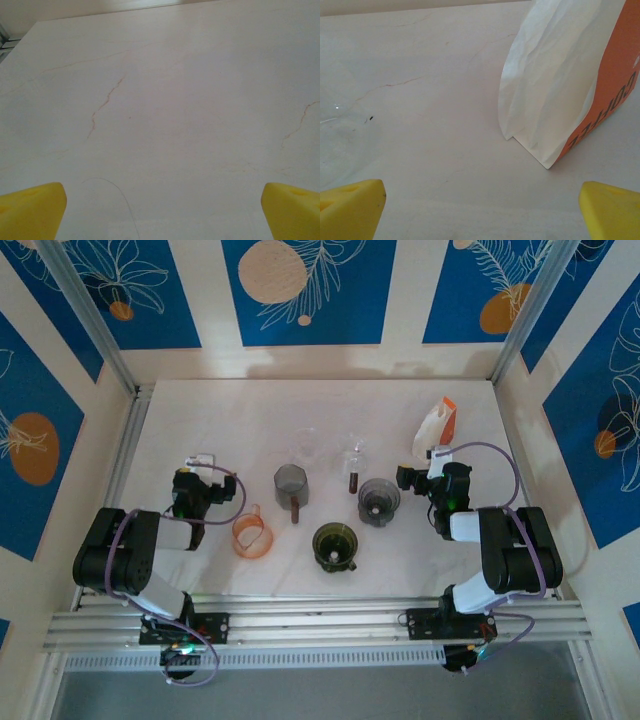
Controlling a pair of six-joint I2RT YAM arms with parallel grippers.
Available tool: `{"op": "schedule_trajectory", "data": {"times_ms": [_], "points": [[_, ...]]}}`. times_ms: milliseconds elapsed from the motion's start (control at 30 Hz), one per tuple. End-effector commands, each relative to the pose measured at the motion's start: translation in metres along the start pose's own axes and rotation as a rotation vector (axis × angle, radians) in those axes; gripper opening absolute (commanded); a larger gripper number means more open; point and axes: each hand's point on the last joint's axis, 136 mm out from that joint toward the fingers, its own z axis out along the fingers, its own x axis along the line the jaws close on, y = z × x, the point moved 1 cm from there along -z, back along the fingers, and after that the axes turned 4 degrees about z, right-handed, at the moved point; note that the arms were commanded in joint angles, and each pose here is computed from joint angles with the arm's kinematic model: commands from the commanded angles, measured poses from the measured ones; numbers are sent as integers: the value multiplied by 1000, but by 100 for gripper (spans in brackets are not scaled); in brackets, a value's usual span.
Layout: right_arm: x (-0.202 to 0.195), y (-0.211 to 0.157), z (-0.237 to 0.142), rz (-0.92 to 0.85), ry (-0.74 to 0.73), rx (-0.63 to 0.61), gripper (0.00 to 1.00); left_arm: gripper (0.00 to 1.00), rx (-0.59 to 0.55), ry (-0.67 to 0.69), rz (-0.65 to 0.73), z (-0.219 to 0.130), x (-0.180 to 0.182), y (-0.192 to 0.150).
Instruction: Place the coffee filter in the dripper
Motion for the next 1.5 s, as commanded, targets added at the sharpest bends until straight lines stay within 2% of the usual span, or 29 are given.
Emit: {"op": "schedule_trajectory", "data": {"times_ms": [0, 1167, 1233, 1300, 1467], "points": [[3, 14, 4, 4, 22, -41, 99, 100, -45, 5, 5, 3, 5, 13], [2, 16, 4, 20, 37, -38, 99, 100, -44, -6, -4, 4, 5, 14], [0, 19, 1, 39, 42, -39, 99, 100, -42, 43, -22, 2, 13, 16], [-8, 27, -1, 67, -17, -29, 99, 100, -37, 96, -43, -4, 23, 21], [-11, 40, -8, 119, -80, 51, 99, 100, -37, 136, -51, -15, 32, 34]]}}
